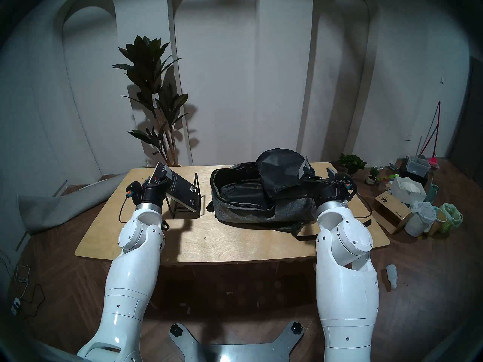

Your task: Put the book into the bag and close the bag

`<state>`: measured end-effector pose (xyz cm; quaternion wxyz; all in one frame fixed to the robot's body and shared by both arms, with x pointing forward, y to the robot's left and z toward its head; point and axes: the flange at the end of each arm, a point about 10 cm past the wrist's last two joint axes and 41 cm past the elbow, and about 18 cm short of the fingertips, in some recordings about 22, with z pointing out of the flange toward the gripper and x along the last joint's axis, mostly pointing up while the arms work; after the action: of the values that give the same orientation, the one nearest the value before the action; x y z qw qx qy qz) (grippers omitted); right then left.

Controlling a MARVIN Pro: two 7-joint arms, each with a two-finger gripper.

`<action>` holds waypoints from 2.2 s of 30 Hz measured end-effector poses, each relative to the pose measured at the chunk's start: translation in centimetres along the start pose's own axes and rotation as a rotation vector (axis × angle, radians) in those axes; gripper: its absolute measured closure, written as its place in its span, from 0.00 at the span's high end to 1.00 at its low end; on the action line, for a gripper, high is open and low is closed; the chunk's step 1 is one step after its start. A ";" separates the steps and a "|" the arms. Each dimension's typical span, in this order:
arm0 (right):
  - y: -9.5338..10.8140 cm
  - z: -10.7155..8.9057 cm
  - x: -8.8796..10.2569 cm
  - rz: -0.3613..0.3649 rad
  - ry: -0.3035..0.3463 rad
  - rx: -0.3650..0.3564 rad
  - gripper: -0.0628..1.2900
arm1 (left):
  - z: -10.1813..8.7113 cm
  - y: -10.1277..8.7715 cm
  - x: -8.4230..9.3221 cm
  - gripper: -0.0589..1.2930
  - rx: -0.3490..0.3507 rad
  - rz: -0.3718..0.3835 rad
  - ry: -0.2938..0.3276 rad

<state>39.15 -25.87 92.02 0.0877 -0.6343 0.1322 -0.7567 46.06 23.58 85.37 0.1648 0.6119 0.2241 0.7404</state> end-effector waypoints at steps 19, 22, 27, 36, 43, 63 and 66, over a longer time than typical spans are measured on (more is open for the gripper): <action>0.3 -0.5 0.0 0.001 0.007 -0.014 0.97 | 0.5 0.2 -2.5 0.97 0.002 -0.043 -0.042; 0.6 -0.6 0.1 0.000 0.010 -0.021 0.97 | 0.7 0.1 -3.1 0.97 0.006 -0.045 -0.054; 0.9 -0.8 0.1 -0.002 0.012 -0.029 0.97 | 1.0 0.3 -3.2 0.97 0.002 -0.037 -0.050; 1.5 -1.1 0.2 -0.006 0.014 -0.042 0.97 | 1.3 0.9 -2.3 0.97 0.011 -0.027 -0.026; 1.8 -1.1 0.3 -0.009 0.016 -0.045 0.97 | 1.1 1.0 -2.2 0.97 0.036 -0.034 -0.039; 2.1 -0.6 -0.2 -0.028 0.001 -0.038 0.97 | 0.7 1.1 -2.4 0.36 0.055 -0.016 -0.046; 2.1 -0.6 -0.3 -0.029 -0.001 -0.038 0.97 | 0.6 1.2 -2.4 0.26 0.051 -0.012 -0.043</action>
<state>38.58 -27.77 90.98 0.0647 -0.6379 0.1372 -0.7550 47.20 21.45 84.12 0.1586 0.6303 0.2430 0.7201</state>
